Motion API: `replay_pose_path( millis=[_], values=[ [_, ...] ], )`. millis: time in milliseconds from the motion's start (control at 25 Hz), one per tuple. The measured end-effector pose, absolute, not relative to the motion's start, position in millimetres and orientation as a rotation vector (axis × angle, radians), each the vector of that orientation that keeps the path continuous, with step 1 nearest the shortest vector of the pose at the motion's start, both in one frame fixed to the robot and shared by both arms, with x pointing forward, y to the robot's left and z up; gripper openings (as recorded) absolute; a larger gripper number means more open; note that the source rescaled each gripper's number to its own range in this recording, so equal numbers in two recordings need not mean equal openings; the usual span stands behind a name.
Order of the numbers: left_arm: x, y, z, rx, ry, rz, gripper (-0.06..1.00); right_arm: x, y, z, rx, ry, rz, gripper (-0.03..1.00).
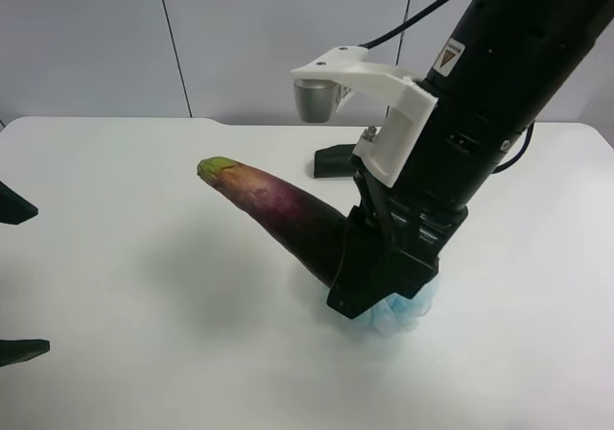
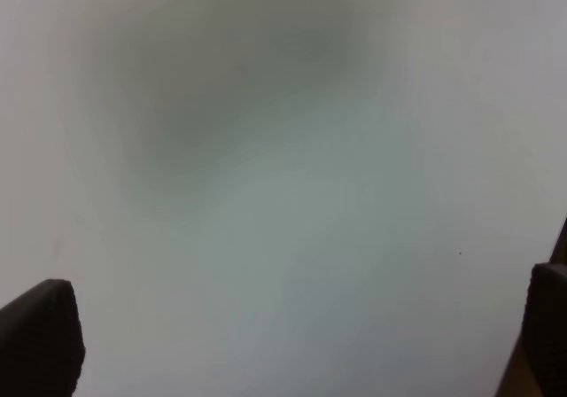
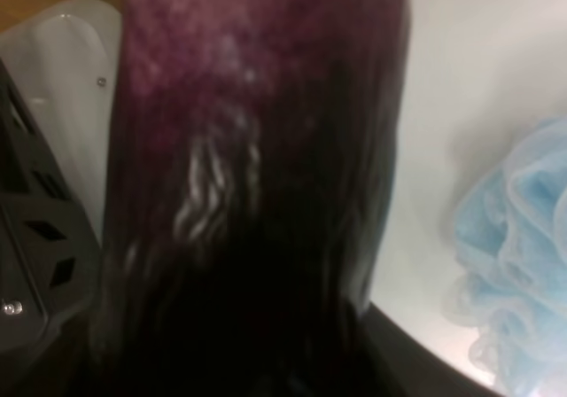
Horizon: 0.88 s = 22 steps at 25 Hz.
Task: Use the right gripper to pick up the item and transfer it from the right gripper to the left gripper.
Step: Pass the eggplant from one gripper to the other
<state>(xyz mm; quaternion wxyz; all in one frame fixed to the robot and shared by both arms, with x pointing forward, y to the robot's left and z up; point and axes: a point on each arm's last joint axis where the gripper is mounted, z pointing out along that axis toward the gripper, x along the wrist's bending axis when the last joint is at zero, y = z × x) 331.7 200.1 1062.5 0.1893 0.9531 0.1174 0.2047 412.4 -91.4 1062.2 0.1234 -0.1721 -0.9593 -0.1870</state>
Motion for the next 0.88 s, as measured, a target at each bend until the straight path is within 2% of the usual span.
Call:
replay_pose_path(
  millis=[320, 640, 880],
  values=[
    [335, 181, 1054, 2.778, 0.063, 0.696, 1.00, 422, -78, 1035, -0.545, -2.707, -0.451, 0.01],
    [341, 162, 1052, 2.734, -0.116, 0.813, 1.00, 423, -74, 1032, -0.530, -2.674, -0.465, 0.01],
    [349, 143, 1065, 2.657, -0.146, 0.844, 1.00, 424, -68, 1025, -0.528, -2.626, -0.472, 0.01]
  ],
)
